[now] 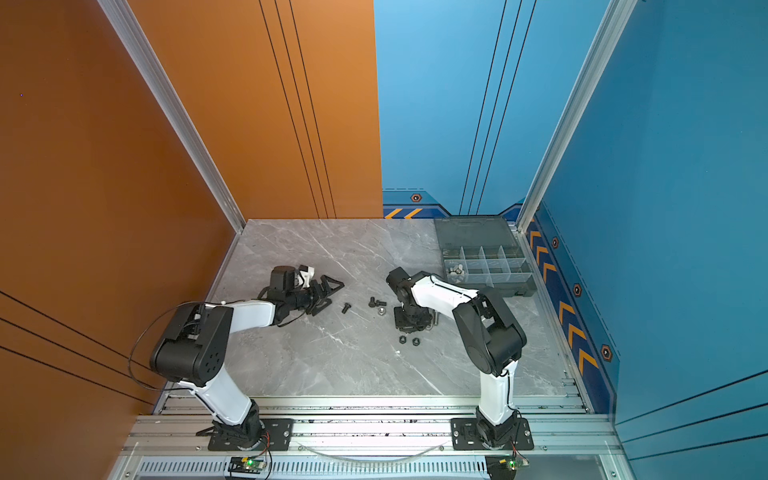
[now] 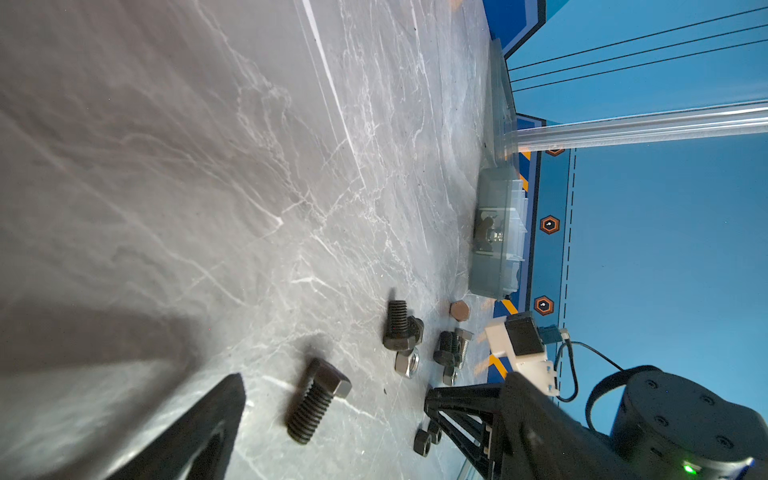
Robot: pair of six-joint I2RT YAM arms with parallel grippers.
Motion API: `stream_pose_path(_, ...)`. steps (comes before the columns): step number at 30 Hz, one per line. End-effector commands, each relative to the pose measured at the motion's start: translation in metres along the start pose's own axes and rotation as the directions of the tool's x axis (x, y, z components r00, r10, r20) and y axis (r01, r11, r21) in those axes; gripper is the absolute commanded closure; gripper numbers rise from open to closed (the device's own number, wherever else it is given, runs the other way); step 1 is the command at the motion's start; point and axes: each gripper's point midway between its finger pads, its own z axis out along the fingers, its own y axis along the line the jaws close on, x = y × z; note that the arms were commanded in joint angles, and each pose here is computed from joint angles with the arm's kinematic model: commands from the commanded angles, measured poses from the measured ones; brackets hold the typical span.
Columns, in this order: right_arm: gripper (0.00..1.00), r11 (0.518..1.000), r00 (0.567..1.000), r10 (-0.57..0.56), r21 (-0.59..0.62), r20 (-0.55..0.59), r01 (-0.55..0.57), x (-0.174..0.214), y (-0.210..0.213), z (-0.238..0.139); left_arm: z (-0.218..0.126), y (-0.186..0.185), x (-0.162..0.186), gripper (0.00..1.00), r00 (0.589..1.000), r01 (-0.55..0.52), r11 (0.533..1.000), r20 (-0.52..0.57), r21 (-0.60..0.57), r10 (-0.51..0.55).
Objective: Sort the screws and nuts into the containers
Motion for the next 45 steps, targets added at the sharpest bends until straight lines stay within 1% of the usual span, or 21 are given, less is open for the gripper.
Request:
stream_pose_path(1,0.92,0.998,0.998,-0.028,-0.052,0.048,0.030,-0.011,0.006,-0.012,0.003,-0.011,-0.002,0.02,1.000,-0.026,0.999,-0.008,0.026,0.026)
stream_pose_path(6,0.94,0.989,0.987,-0.018,-0.142,0.158,0.041,-0.035,0.005,-0.055,0.005,-0.011,-0.001,0.02,1.000,-0.027,0.999,-0.012,0.025,0.027)
stream_pose_path(9,0.96,0.985,0.975,0.023,-0.172,0.219,0.015,-0.054,-0.012,-0.078,0.005,-0.012,-0.002,0.02,1.000,-0.028,0.999,-0.012,0.027,0.028)
stream_pose_path(12,0.97,0.983,0.961,0.082,-0.179,0.263,-0.035,-0.073,-0.040,-0.095,0.005,-0.014,-0.002,0.03,0.999,-0.032,0.999,-0.011,0.030,0.032)
stream_pose_path(16,0.97,0.978,0.932,0.175,-0.164,0.318,-0.127,-0.100,-0.093,-0.110,0.005,-0.014,-0.003,0.02,0.999,-0.033,0.999,-0.006,0.027,0.033)
stream_pose_path(20,0.97,0.962,0.895,0.270,-0.143,0.355,-0.233,-0.126,-0.149,-0.117,0.005,-0.017,-0.002,0.02,0.999,-0.036,0.999,-0.007,0.033,0.036)
stream_pose_path(22,0.97,0.949,0.876,0.314,-0.155,0.365,-0.275,-0.137,-0.171,-0.120,0.004,-0.018,-0.003,0.02,0.999,-0.037,0.999,-0.004,0.034,0.037)
stream_pose_path(28,0.97,0.916,0.825,0.399,-0.131,0.400,-0.379,-0.165,-0.228,-0.123,0.003,-0.019,-0.003,0.02,0.999,-0.039,0.999,0.003,0.034,0.039)
stream_pose_path(33,0.96,0.896,0.806,0.432,-0.092,0.404,-0.434,-0.177,-0.258,-0.112,0.002,-0.019,-0.003,0.02,0.999,-0.038,0.999,0.008,0.031,0.038)
stream_pose_path(38,0.93,0.889,0.808,0.448,-0.093,0.383,-0.449,-0.184,-0.266,-0.097,0.001,-0.020,-0.004,0.02,0.999,-0.039,0.999,0.010,0.033,0.039)
stream_pose_path(40,0.92,0.884,0.800,0.458,-0.102,0.387,-0.456,-0.186,-0.268,-0.098,0.001,-0.020,-0.004,0.02,0.999,-0.038,0.999,0.012,0.033,0.038)
stream_pose_path(41,0.92,0.881,0.807,0.465,-0.098,0.364,-0.464,-0.186,-0.269,-0.084,0.001,-0.021,-0.004,0.02,0.999,-0.038,0.999,0.012,0.034,0.037)
stream_pose_path(45,0.91,0.879,0.809,0.469,-0.099,0.354,-0.466,-0.189,-0.271,-0.074,0.001,-0.023,-0.004,0.02,0.999,-0.040,0.998,0.012,0.038,0.040)
